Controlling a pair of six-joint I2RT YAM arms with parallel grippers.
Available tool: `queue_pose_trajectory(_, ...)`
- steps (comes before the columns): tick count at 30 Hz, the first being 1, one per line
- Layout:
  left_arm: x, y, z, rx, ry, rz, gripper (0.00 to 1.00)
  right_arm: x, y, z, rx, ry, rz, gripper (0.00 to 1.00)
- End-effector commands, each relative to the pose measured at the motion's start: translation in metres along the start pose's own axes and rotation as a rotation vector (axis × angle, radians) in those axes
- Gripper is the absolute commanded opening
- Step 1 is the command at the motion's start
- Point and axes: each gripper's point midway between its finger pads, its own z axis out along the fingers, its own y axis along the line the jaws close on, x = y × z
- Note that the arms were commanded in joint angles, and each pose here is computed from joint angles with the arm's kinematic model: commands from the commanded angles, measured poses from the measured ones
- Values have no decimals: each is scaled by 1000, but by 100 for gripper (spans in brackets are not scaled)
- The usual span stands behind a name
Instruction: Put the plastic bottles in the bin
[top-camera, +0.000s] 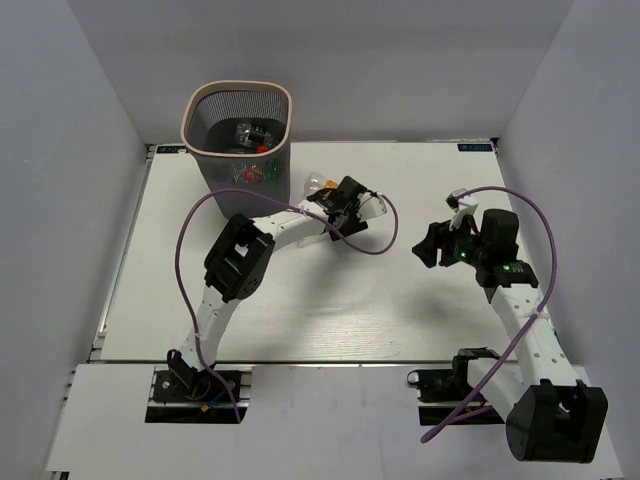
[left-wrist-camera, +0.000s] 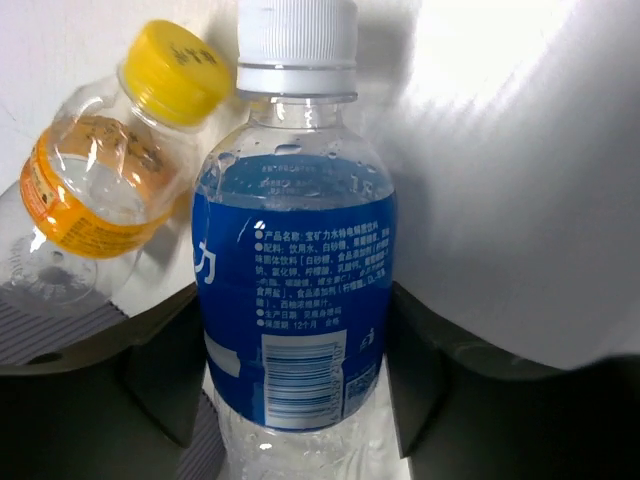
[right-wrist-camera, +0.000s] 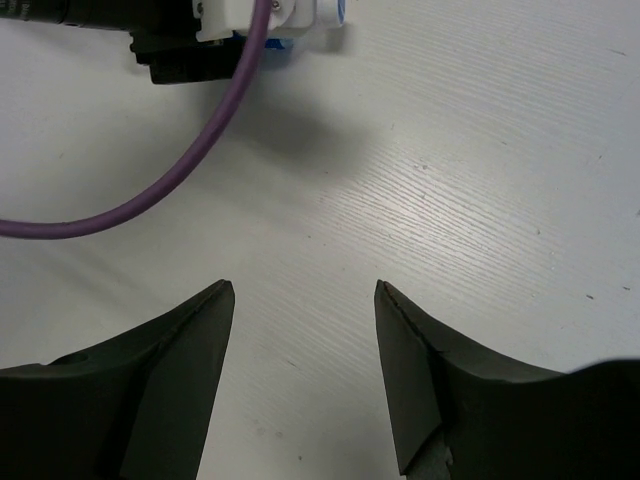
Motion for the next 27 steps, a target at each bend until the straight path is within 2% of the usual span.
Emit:
queue_pose_trajectory(1, 3, -28, -26, 117, -28, -2, 68, -13, 2, 1, -29, -34, -46, 64)
queue_pose_trajectory(2, 5, -36, -33, 141, -25, 8, 61, -11, 2, 3, -42, -25, -47, 62)
queue_pose_trajectory(3, 7, -47, -39, 196, -32, -12, 48, -15, 3, 4, -47, -33, -55, 61)
queue_pose_trajectory(6, 2, -64, -74, 321, -86, -36, 30, -20, 4, 9, -78, -35, -58, 56)
queue_pose_trajectory(8, -14, -76, -100, 389, -157, -37, 25, -23, 4, 13, -94, -41, -59, 56)
queue_pose_trajectory(11, -47, -56, -156, 362, -318, -87, 25, -32, 1, 20, -103, -50, -59, 55)
queue_pose_trajectory(14, -86, -5, -214, 256, -496, -140, 28, -43, -8, 28, -87, -57, -59, 55)
queue_pose_trajectory(15, -110, 16, -241, 218, -584, -157, 28, -48, -10, 33, -93, -53, -60, 57)
queue_pose_trajectory(17, -125, 49, -263, 130, -638, -196, 29, -55, -15, 40, -98, -46, -54, 62)
queue_pose_trajectory(18, -142, 74, -289, 58, -710, -206, 29, -59, -17, 46, -110, -35, -50, 66)
queue_pose_trajectory(21, -156, 132, -319, -123, -790, -319, 31, -62, -23, 58, -126, -11, -31, 66)
queue_pose_trajectory(25, -145, 203, -341, -359, -865, -503, 35, -62, -25, 66, -138, -4, -20, 66)
queue_pose_trajectory(27, -130, 236, -339, -464, -855, -603, 36, -64, -24, 66, -144, -13, -29, 66)
